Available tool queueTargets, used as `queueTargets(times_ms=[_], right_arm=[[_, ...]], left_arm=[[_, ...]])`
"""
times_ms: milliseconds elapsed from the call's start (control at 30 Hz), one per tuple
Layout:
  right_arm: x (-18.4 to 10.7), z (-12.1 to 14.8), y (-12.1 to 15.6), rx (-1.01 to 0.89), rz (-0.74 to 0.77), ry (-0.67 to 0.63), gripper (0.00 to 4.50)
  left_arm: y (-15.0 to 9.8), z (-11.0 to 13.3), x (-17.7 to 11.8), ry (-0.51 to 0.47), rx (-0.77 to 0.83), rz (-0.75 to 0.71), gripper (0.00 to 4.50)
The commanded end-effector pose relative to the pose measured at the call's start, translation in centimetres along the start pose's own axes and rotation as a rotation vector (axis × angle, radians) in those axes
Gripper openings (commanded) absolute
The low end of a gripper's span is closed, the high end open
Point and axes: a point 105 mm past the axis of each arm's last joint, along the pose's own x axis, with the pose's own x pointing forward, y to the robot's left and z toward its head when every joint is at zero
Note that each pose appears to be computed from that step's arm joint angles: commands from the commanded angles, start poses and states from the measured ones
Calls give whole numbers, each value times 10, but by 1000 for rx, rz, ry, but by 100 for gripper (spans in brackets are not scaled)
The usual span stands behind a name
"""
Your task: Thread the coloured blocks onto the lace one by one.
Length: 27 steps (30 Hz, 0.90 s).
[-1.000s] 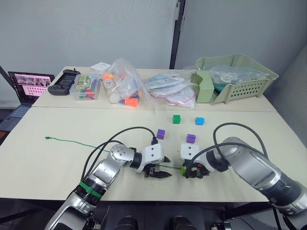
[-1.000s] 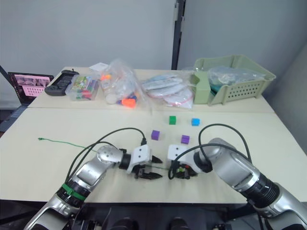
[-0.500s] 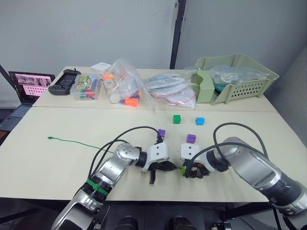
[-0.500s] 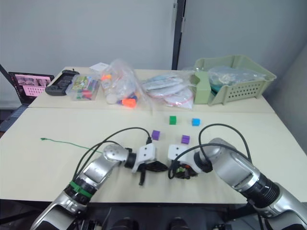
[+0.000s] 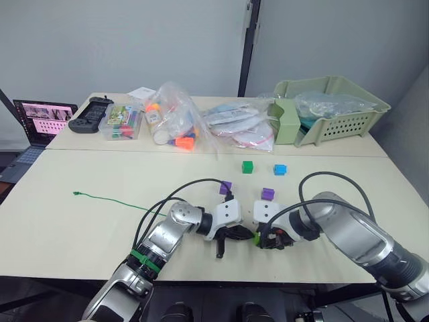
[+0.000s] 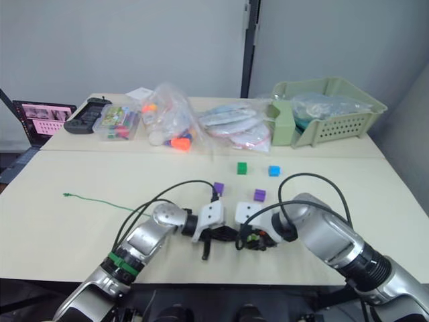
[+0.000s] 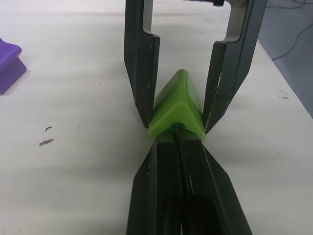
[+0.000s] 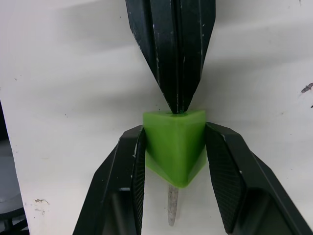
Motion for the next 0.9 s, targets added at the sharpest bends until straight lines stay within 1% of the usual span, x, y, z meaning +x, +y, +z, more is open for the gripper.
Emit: queueTargets(times_ms=[33,200,267,367,400,433,467,567,667,700,733,867,900], right_arm=[[1,1,5,2,21,-12,134],[1,1,5,3,20,-11,134],[1,0,5,4,20,-11,134],[2,1,4,1,19,-13,134],[2,1,4,-1,16,-14,134],[1,2,3,-1,13,-18,184],[1,3,2,-1,10,-20,237],[-1,7,-2,-3,-9,-40,340],[-11,9,-2,0,-21,-53,439],[-14,9,-2,3,-22,-55,448],[-18,9,-1,9,-26,-65,448],[-44,13,-5,25,-87,-190,448],[-52,8,-2,22,-96,-201,448]], left_arm=[[5,14,-2,-47,27,17,58],[4,16,-12,-55,25,15,215],[3,18,-29,-66,23,19,283],[2,18,-45,-54,31,26,387],[2,18,-48,-51,30,26,414],[2,18,-52,-51,30,29,449],[3,18,-54,-53,29,30,450],[4,19,-58,-54,32,31,450],[3,20,-58,-53,47,14,450],[3,20,-58,-53,50,6,450],[2,20,-57,-52,55,1,450],[1,24,-49,-56,74,-33,450],[-1,25,-45,-61,79,-50,450]])
